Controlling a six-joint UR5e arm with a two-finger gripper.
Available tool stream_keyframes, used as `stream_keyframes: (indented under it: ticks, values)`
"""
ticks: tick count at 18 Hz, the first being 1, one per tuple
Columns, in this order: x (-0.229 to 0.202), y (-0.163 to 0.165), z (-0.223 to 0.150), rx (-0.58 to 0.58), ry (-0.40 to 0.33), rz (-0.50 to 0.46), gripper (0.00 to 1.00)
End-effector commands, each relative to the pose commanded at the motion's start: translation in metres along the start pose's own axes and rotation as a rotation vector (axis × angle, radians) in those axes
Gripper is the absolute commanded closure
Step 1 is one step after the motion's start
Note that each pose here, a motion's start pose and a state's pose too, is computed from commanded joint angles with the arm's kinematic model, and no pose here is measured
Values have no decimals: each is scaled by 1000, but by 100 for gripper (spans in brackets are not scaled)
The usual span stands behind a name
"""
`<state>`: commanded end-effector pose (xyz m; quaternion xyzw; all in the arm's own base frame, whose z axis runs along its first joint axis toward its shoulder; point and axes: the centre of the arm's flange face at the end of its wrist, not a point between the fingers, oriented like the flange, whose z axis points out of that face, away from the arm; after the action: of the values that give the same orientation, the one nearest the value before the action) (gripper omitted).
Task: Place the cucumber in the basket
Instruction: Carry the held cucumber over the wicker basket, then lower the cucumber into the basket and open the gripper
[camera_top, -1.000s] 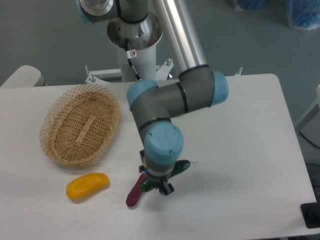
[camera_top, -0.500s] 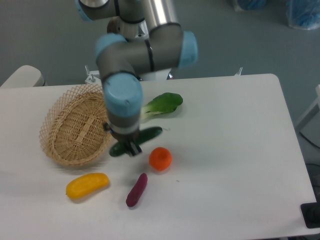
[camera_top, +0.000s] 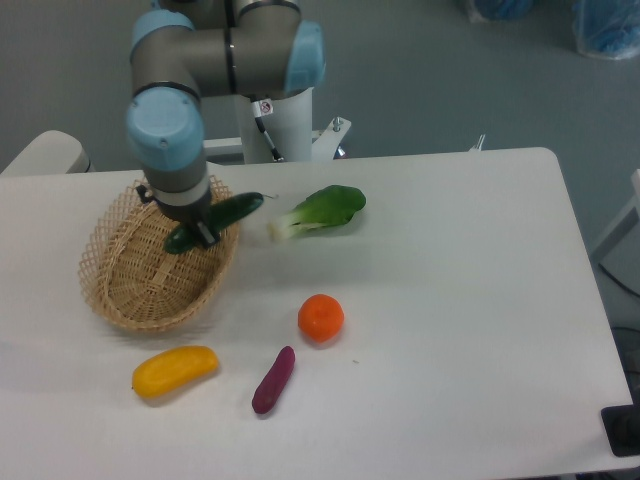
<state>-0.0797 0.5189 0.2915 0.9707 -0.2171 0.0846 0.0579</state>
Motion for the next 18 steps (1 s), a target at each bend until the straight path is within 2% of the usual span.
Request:
stream_keyframes:
  ticks: [7,9,11,14,15,16,18]
  values:
    - [-11,-44,48,57,-2,-101,82]
    - [-17,-49,53,65,-9,-103,80]
    - [-19,-51,52,67,-12,-94,72]
    - [-29,-47,45,86,-30,-82,30]
    - [-30,-46,46,85,-32,-84,11]
    - [-30,-46,46,82,-34,-85,0]
    - [-30,-44,43,81,-42,-88,0]
